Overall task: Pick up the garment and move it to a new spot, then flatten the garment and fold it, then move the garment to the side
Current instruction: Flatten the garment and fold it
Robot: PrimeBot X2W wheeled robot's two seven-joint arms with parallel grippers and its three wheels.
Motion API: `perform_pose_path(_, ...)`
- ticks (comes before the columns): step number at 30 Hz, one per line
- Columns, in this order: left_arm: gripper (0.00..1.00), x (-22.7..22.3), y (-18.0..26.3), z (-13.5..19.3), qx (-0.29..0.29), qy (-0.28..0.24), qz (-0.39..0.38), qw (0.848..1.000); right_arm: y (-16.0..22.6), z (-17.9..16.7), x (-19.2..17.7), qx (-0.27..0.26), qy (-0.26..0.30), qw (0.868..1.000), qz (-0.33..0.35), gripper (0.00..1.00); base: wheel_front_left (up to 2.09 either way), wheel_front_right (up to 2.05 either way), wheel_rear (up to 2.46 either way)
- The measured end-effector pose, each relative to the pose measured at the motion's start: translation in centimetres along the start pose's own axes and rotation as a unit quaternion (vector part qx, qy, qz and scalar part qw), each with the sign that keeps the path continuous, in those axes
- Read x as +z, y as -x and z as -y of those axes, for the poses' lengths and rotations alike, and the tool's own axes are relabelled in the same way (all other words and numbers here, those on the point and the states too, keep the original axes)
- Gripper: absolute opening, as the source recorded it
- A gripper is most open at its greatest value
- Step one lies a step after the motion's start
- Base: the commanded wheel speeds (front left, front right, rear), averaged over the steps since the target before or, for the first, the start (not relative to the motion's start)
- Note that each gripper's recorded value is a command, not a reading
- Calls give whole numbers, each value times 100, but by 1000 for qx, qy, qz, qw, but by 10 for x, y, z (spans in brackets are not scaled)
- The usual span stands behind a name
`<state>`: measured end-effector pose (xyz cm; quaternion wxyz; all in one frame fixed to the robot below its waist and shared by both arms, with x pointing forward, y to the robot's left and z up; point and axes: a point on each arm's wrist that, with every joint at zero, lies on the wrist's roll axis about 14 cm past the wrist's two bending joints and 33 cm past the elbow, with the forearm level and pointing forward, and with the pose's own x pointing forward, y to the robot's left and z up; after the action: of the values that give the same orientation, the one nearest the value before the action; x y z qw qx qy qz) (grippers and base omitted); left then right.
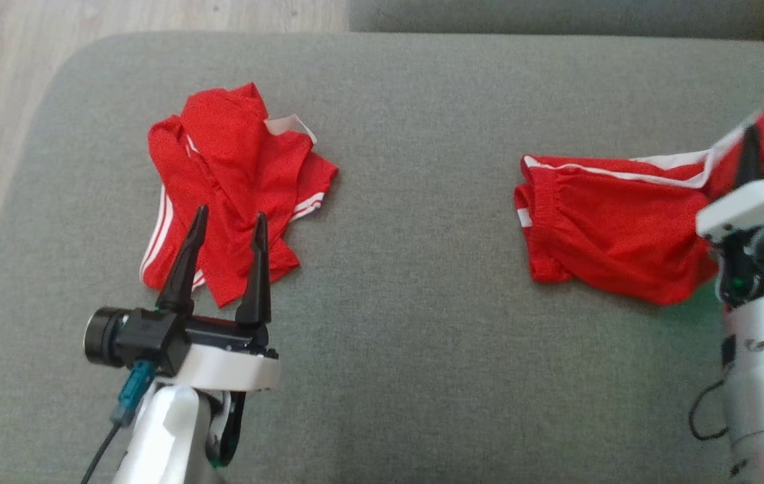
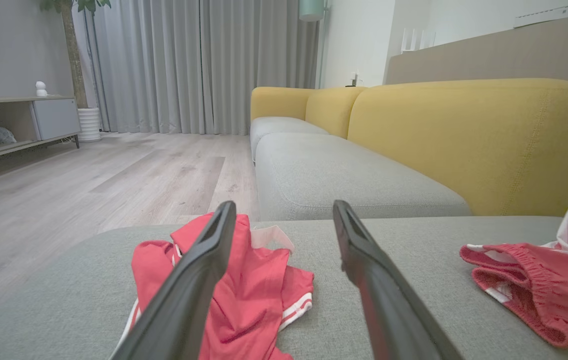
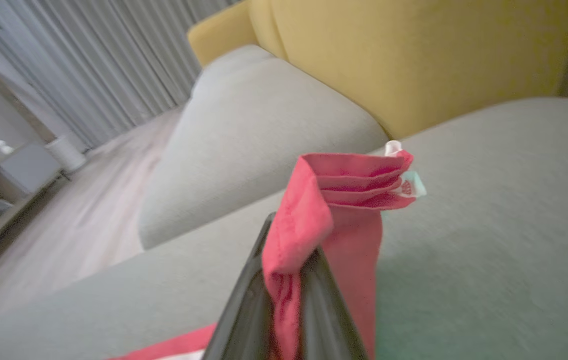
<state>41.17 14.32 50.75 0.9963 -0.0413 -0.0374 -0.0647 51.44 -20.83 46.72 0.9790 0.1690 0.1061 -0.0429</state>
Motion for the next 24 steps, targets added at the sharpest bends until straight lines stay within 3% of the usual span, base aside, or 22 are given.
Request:
perform_pose_path(4,100,5,11,-3,7,-1,5,1000,6,-47,19,64,-17,997,31,0,0,0,0)
perform_pose_path(10,100,3,29,-12,25,-1,-2,1000,20,-100,9,139,-24,990,19,0,0,0,0)
perform_pose_path(16,100,12,39,-23,43,-6,9,999,47,-150,-43,218,13,975,-49,0,0,0,0)
perform_pose_path(21,100,14,42,-24,46,-7,12,999,74,-154,-99,243,76,960,-117,0,0,0,0)
perform_pose_path(22,100,13,42,-24,45,-6,11,999,79,-151,-110,246,98,956,-129,24,0,0,0)
perform_pose_path(23,100,11,42,-23,43,-5,9,999,82,-149,-116,249,122,952,-129,100,0,0,0)
perform_pose_path(24,100,9,42,-21,42,-4,5,999,85,-146,-121,251,144,949,-129,100,0,0,0)
